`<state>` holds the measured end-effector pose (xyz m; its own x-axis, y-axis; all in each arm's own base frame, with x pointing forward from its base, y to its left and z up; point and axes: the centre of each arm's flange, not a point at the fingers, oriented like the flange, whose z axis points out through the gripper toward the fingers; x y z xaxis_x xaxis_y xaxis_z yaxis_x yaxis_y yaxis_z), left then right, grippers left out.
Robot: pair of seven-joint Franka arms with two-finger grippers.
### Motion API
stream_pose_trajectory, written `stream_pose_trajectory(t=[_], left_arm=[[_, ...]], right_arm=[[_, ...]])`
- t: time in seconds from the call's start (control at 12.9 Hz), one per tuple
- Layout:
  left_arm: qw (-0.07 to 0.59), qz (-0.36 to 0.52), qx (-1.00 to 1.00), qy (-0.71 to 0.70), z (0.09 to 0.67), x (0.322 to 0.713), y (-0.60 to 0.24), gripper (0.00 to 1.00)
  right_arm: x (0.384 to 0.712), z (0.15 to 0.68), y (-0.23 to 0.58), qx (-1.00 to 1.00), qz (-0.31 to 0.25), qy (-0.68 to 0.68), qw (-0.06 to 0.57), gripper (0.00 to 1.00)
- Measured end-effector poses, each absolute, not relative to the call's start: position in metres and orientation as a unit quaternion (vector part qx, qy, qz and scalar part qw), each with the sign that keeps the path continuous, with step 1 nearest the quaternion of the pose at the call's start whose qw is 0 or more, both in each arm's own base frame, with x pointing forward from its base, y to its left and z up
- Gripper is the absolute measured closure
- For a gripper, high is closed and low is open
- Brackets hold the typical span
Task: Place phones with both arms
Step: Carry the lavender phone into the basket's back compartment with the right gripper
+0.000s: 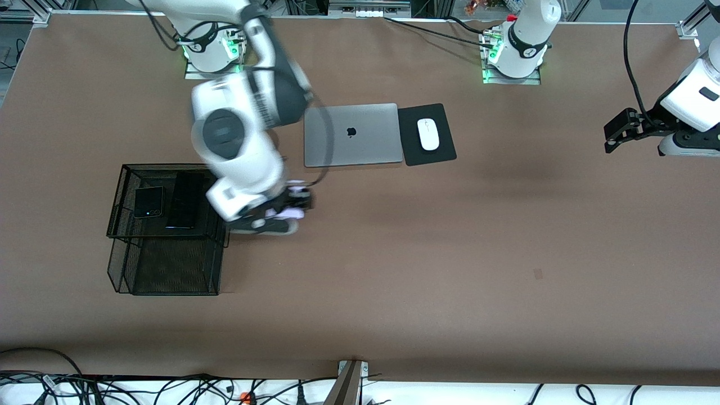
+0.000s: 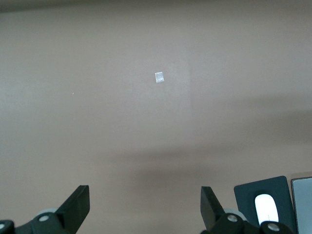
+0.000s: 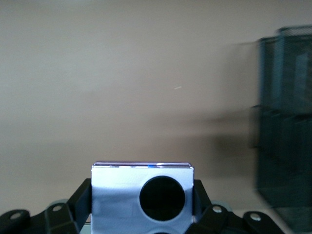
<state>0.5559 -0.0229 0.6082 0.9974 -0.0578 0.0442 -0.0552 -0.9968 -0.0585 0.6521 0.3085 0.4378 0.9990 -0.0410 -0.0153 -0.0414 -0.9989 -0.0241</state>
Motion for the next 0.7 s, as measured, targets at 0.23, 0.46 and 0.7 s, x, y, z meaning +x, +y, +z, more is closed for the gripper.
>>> stream_pose_trajectory(t=[0.23, 0.46, 0.7], left_arm=[[0.029, -0.023, -0.999, 0.027, 0.608, 0.556, -0.022, 0.00], [0.029, -0.023, -0.999, 0.026, 0.608, 0.556, -0.021, 0.00], [0.029, -0.023, -0.999, 0.026, 0.608, 0.556, -0.021, 0.00]], right_arm=[[0.695, 0.434, 0.183, -1.000, 0.016, -0.004, 0.012, 0.16], [0.715, 0.434, 0.094, -0.999, 0.005, -0.041, 0.013, 0.16], [0.730, 0.418, 0.035, -0.999, -0.014, -0.045, 0.003, 0.16]])
